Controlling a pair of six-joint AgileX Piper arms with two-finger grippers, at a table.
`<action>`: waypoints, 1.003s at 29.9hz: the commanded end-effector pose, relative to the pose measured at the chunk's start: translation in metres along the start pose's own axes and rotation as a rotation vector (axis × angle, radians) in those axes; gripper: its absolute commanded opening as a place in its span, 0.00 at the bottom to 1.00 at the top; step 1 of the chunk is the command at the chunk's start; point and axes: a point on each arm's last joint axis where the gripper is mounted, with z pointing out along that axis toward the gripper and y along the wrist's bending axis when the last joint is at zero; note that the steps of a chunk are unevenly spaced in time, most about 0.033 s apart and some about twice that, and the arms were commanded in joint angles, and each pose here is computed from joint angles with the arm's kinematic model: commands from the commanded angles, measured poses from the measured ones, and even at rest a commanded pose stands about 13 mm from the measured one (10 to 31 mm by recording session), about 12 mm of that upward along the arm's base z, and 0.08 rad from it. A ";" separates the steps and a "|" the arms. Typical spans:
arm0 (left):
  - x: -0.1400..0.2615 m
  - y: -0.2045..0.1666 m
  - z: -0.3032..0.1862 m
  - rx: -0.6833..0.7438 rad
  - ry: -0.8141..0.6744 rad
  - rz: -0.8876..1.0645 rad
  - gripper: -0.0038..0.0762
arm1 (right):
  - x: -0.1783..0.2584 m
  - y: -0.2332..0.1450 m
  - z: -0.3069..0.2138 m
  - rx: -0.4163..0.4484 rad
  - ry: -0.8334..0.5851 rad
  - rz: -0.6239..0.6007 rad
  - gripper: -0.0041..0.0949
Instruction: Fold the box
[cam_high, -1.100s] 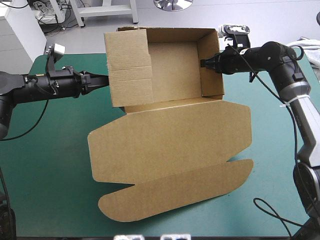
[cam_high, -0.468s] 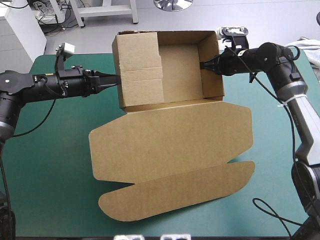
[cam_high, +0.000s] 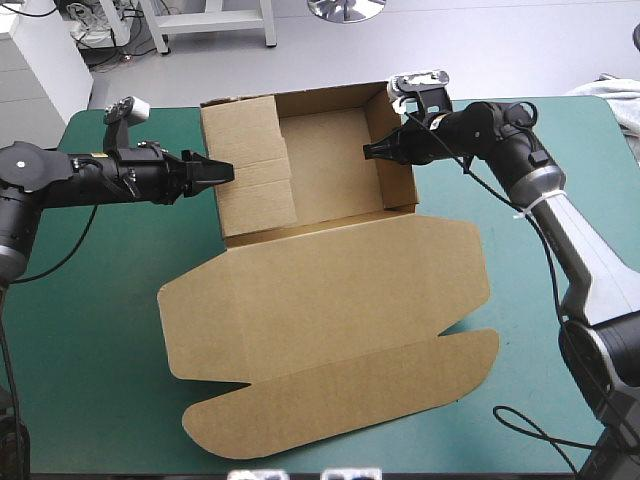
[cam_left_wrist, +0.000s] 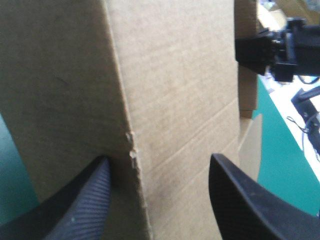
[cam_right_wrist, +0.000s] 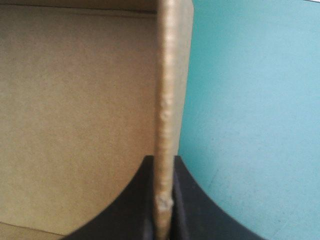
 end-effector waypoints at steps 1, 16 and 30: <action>-0.009 -0.011 -0.013 -0.055 -0.083 -0.008 0.57 | -0.020 0.026 -0.031 -0.074 -0.147 0.012 0.03; -0.012 0.004 -0.015 -0.243 -0.124 -0.004 0.30 | -0.014 0.059 -0.026 -0.142 -0.111 -0.012 0.03; 0.009 -0.013 0.049 -0.316 0.094 0.086 0.04 | 0.016 0.045 -0.027 -0.008 0.224 -0.087 0.03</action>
